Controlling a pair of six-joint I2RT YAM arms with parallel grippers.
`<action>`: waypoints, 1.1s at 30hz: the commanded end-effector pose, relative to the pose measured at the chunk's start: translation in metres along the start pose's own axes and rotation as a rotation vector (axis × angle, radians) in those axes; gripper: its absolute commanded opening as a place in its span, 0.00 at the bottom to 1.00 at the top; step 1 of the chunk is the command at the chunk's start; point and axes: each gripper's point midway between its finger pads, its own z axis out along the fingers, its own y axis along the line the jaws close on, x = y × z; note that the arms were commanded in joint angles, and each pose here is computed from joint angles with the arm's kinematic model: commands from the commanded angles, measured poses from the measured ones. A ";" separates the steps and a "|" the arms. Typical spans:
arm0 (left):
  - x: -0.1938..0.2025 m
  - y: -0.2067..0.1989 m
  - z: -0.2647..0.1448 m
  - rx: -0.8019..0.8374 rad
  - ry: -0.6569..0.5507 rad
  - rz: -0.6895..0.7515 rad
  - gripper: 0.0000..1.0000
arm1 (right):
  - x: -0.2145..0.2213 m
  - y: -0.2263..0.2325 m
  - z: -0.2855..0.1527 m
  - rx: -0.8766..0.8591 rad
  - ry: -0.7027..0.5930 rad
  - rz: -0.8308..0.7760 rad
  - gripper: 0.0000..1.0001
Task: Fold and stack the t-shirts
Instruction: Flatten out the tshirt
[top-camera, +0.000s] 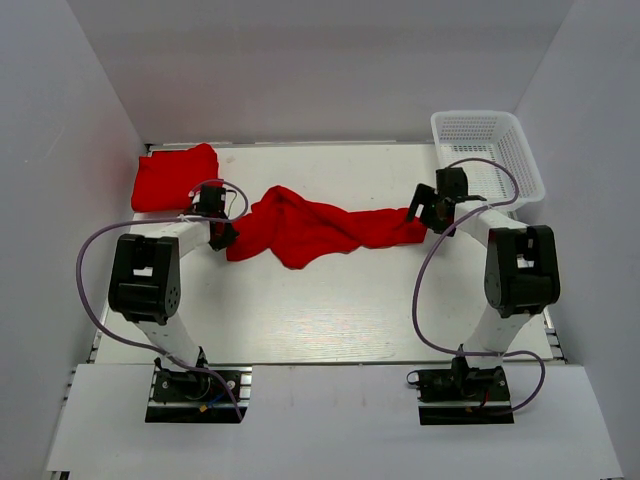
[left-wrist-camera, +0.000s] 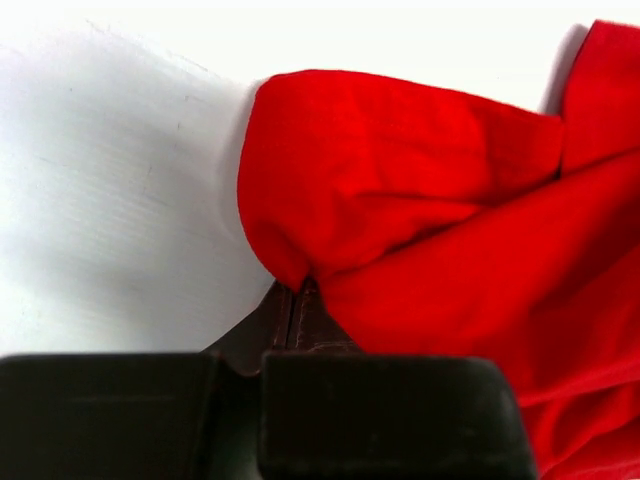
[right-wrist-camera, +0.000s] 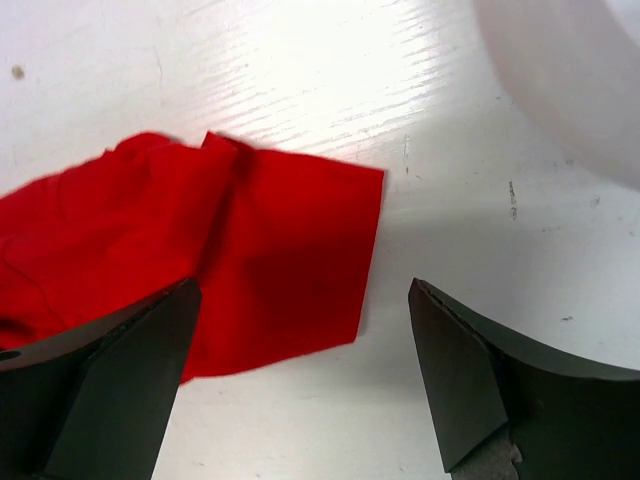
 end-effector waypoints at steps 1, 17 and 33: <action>-0.012 -0.003 -0.018 0.029 -0.043 0.010 0.00 | -0.021 0.002 0.008 0.018 -0.084 0.097 0.90; -0.018 -0.004 -0.029 0.059 -0.094 0.050 0.00 | 0.016 0.002 0.044 0.005 0.005 0.125 0.33; -0.133 -0.036 -0.140 0.167 -0.482 0.048 0.00 | -0.117 0.046 -0.091 -0.165 -0.516 -0.102 0.00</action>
